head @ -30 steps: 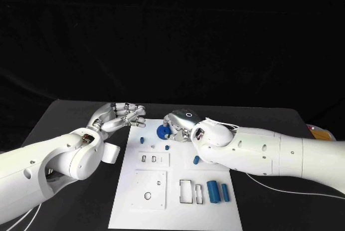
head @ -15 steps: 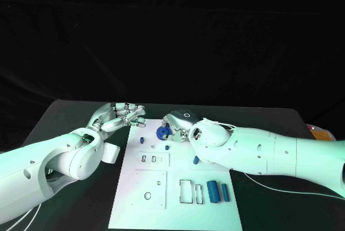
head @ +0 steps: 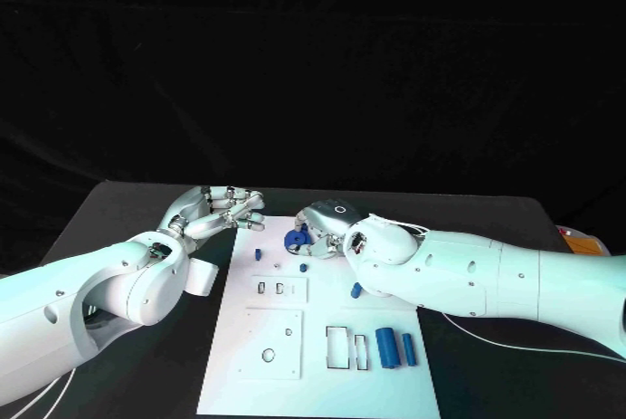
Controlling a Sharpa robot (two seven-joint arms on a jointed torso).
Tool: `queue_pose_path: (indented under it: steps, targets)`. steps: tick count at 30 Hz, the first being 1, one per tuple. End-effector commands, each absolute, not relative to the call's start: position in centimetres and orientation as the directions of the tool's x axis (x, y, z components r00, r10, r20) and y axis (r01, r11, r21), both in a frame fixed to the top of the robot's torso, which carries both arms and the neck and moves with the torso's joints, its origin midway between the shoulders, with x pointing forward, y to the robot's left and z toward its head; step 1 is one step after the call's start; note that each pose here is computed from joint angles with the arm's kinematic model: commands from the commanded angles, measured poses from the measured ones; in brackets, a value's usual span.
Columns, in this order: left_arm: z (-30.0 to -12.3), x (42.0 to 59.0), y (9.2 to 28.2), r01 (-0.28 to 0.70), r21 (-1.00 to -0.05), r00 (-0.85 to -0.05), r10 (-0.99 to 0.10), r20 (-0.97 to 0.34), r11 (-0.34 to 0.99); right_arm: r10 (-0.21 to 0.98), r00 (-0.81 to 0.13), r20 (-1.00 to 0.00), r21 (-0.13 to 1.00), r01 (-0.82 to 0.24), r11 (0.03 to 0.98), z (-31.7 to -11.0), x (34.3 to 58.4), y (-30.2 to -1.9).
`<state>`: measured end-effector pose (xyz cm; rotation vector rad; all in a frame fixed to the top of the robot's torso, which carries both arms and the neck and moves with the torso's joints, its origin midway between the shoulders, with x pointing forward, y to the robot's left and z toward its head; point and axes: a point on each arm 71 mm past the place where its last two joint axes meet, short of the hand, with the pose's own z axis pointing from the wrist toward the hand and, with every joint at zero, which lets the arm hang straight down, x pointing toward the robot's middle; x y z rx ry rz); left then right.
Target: Assemble the parts on the task board
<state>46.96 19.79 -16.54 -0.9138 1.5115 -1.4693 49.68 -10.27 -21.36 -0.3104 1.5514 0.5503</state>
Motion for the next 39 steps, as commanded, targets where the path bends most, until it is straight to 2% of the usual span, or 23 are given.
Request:
queue_pose_path:
  steps: [1,17,23,27,33,39]
  targets:
    - [-16.4,46.9,19.6,0.044,-0.998,-0.416,-0.907,-0.060,0.046,0.112,-0.108,-0.988,0.152,-0.517,0.842,-21.8,49.6,-10.4]
    - [-16.5,47.0,19.9,0.046,-0.998,-0.408,-0.911,-0.063,0.048,0.105,-0.130,-0.986,0.157,-0.503,0.850,-22.1,49.7,-11.1]
    - [-16.5,47.0,20.0,0.047,-0.998,-0.406,-0.911,-0.064,0.049,0.135,-0.110,-0.985,0.172,-0.504,0.847,-21.7,49.3,-11.8]
    - [-16.5,47.0,20.1,0.047,-0.998,-0.404,-0.912,-0.065,0.050,0.173,-0.087,-0.981,0.193,-0.504,0.842,-21.0,48.7,-13.0]
    - [-16.4,47.0,20.2,0.048,-0.998,-0.402,-0.913,-0.065,0.050,0.250,-0.059,-0.967,0.247,-0.482,0.841,-18.9,47.8,-16.0]
    - [-16.4,47.0,20.2,0.048,-0.998,-0.401,-0.914,-0.065,0.050,0.327,-0.110,-0.939,0.342,-0.418,0.841,-17.3,47.3,-20.3]
